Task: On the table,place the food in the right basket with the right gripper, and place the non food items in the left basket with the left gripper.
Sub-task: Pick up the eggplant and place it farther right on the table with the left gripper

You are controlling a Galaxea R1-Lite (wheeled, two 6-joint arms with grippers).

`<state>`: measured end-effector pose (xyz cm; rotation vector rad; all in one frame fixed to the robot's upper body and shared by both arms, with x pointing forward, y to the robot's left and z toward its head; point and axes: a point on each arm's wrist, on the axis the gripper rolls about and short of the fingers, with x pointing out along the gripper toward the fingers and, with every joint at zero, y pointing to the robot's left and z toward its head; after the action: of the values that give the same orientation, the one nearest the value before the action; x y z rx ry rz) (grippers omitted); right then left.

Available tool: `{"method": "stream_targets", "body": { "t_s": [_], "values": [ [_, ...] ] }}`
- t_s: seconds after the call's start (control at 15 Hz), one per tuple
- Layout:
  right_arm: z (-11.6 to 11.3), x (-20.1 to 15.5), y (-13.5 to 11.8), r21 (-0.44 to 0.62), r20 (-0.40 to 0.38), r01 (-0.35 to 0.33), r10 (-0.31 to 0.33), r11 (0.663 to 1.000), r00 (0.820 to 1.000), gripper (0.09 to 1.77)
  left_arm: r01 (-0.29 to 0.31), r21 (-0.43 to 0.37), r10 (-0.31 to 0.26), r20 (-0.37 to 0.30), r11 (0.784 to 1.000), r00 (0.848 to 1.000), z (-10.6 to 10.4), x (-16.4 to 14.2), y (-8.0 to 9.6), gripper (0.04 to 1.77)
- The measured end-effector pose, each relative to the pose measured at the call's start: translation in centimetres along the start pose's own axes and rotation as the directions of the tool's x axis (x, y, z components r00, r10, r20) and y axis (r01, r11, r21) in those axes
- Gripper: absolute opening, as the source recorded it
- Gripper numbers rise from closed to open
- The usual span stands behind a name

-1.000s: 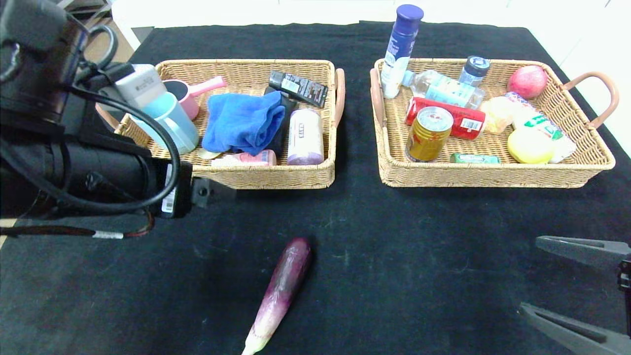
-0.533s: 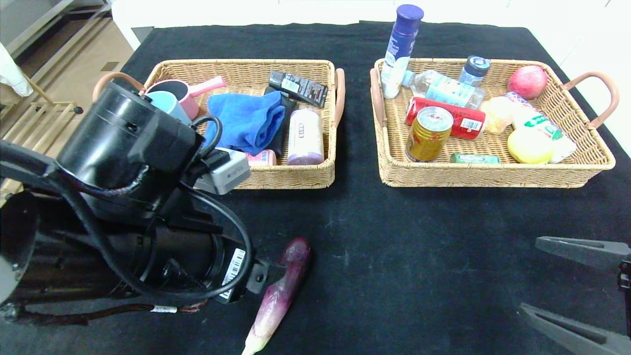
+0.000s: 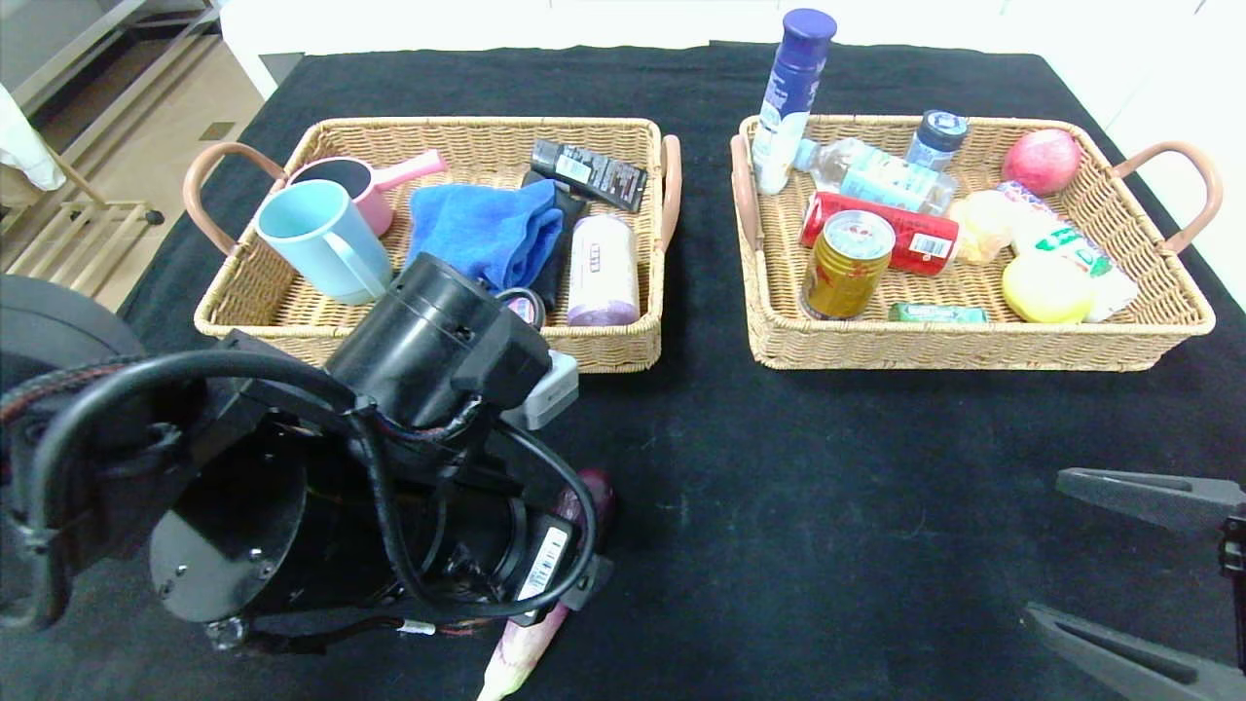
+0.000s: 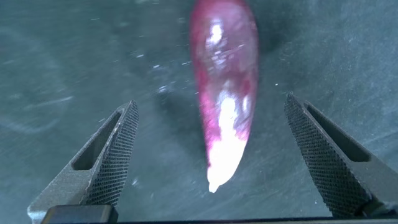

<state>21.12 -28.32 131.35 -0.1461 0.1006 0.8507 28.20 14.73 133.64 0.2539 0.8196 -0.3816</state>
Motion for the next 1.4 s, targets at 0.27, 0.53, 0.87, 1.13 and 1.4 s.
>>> {"method": "stream_targets", "body": {
  "t_s": [0.27, 0.53, 0.87, 1.13, 1.4],
  "values": [
    [0.0, 0.0, 0.0, -0.001, 0.000, 0.001, -0.001, 1.000, 1.000, 1.71, -0.034, 0.034, 0.035, -0.033, 0.999, 0.999, -0.1, 1.4, -1.0, 1.71],
    [0.0, 0.0, -0.1, -0.004, 0.000, 0.006, -0.006, 1.000, 1.000, 1.71, -0.067, 0.055, 0.070, -0.058, 0.996, 0.996, -0.1, 2.9, -1.6, 1.71],
    [0.0, 0.0, -0.1, -0.005, 0.001, 0.007, -0.007, 1.000, 1.000, 1.71, -0.071, 0.064, 0.076, -0.071, 0.995, 0.995, -0.2, 3.4, -1.8, 1.28],
    [0.0, 0.0, -0.1, -0.005, 0.001, 0.008, -0.008, 1.000, 1.000, 1.71, -0.072, 0.065, 0.077, -0.075, 0.995, 0.994, -0.2, 3.5, -1.9, 0.81],
    [0.1, -0.1, -0.1, -0.005, 0.003, 0.010, -0.010, 1.000, 1.000, 1.71, -0.072, 0.064, 0.077, -0.076, 0.995, 0.994, -0.2, 3.6, -1.9, 0.75]
  ]
}}
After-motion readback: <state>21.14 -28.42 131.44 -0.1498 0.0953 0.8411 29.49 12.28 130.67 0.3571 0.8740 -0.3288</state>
